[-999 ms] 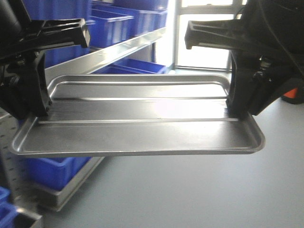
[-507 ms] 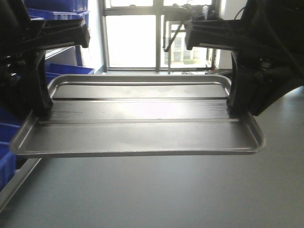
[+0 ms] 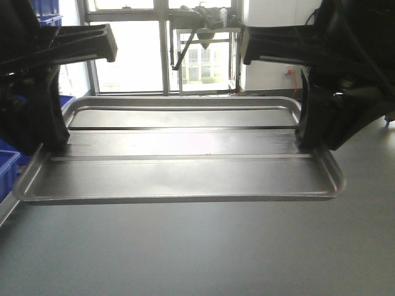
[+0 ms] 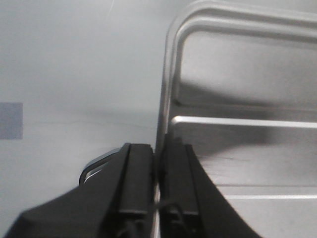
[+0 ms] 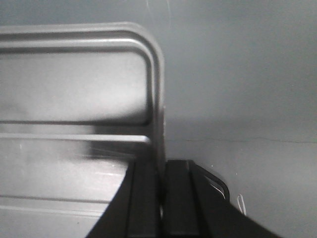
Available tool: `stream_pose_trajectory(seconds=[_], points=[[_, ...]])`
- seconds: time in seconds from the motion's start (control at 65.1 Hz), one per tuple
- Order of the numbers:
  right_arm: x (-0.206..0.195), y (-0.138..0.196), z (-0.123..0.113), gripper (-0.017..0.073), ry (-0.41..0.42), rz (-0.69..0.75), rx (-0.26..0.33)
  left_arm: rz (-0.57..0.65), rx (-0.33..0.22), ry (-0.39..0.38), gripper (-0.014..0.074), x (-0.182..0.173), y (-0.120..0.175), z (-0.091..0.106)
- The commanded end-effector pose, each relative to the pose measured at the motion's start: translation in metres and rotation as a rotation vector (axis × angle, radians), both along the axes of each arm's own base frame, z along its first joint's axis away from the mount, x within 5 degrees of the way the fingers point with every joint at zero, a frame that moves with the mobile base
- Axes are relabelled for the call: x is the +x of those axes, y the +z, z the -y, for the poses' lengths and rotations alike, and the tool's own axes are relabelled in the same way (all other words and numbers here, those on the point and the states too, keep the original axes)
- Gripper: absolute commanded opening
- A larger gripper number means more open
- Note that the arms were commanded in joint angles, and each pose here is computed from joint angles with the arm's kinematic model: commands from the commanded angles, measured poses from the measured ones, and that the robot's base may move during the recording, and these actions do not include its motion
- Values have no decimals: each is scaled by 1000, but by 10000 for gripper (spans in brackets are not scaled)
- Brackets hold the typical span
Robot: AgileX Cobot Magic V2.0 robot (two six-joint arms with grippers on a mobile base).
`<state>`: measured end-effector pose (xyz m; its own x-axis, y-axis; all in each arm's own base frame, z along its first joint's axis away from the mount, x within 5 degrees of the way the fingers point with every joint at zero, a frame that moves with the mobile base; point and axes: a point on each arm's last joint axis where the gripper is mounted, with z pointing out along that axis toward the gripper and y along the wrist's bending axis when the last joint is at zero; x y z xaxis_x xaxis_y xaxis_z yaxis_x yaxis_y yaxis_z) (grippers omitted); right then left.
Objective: Grab silver tray and place in blue box
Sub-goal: 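Hold the tray level in both grippers while the base drives to the bins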
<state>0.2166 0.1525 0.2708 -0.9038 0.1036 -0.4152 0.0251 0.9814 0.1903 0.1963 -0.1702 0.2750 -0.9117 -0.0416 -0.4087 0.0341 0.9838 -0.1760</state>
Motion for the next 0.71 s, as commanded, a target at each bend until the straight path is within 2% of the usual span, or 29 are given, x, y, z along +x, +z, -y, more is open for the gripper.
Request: stream_pose_trajectory(seconds=[0.0,0.692], points=[[1,15,8,57,8,70,-35,56,9,1,-10,-1,15,-6],[1,15,8,57,8,71,-34,56,9,1,-10,-1,15,-6]])
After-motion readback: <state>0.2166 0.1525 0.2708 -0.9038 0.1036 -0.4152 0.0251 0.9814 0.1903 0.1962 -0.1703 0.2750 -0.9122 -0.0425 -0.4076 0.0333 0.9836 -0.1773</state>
